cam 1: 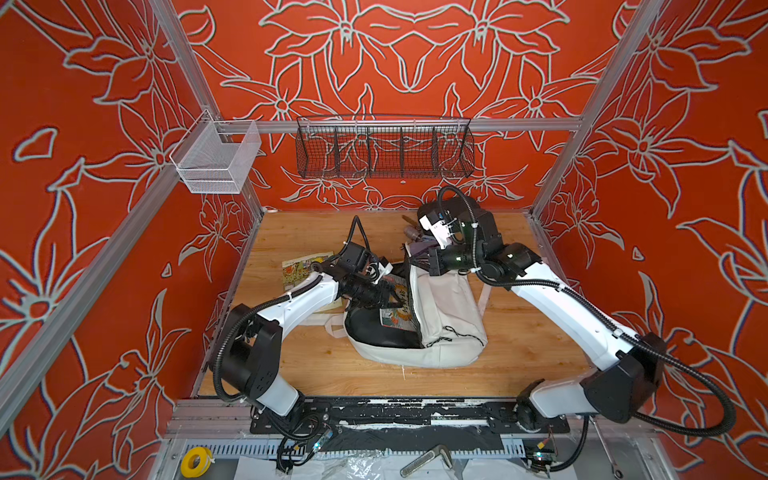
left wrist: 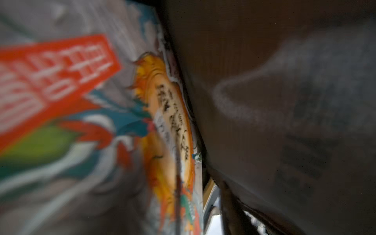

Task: Pack the student bag
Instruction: 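Lower the book into the backpack with the left gripper while the right holds it open, then release the book and move both grippers to the green picture book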

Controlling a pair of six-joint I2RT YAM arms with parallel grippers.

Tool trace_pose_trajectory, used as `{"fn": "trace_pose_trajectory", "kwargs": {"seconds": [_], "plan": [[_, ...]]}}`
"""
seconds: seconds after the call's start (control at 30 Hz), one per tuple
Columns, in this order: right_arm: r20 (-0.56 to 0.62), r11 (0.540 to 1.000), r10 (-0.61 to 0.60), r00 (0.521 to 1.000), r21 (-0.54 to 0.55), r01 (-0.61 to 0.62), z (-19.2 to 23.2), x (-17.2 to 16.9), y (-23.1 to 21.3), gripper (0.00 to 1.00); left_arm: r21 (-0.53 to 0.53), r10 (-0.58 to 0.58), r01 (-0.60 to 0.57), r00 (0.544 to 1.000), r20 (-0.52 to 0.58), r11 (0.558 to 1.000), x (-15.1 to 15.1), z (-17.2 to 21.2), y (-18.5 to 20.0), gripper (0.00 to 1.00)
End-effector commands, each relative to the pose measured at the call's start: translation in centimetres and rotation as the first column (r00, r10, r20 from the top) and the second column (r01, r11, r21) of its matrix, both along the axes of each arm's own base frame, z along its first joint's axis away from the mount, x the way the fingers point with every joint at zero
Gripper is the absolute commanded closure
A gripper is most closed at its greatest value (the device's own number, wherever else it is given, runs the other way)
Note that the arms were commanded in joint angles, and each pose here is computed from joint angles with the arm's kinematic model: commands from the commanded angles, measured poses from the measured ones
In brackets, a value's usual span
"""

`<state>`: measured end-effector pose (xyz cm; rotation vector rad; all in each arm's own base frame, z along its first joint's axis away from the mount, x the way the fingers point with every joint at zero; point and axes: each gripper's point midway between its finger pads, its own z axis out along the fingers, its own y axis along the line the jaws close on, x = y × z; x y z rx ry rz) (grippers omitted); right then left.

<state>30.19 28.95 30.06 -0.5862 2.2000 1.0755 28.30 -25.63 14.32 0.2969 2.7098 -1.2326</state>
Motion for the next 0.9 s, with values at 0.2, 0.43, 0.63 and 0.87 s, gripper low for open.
{"fn": "trace_pose_trajectory", "kwargs": {"seconds": [0.2, 0.43, 0.63, 0.87], "plan": [[0.015, 0.979, -0.084, 0.996, -0.186, 0.086, -3.6, 0.9, -2.9, 1.0, 0.196, 0.15, -0.205, 0.953, 0.264, 0.959, 2.3, 4.1, 6.3, 0.03], [0.032, 0.958, -0.075, 0.997, -0.275, 0.081, -5.2, 1.3, -3.7, 0.98, 0.153, 0.371, -0.436, 0.869, 0.327, 0.887, 3.4, 6.5, 13.5, 0.02], [0.001, 0.974, 0.016, 1.0, -0.228, -0.015, -5.2, 1.9, -1.1, 0.8, 0.183, 0.389, -0.45, 0.874, 0.292, 0.874, 2.8, 4.6, 14.9, 0.07], [0.152, 0.98, 0.0, 0.988, -0.198, 0.03, -4.3, 4.1, 2.4, 0.42, 0.177, 0.646, -0.691, 0.72, 0.252, 0.701, 3.8, 3.8, 21.3, 0.02]]}}
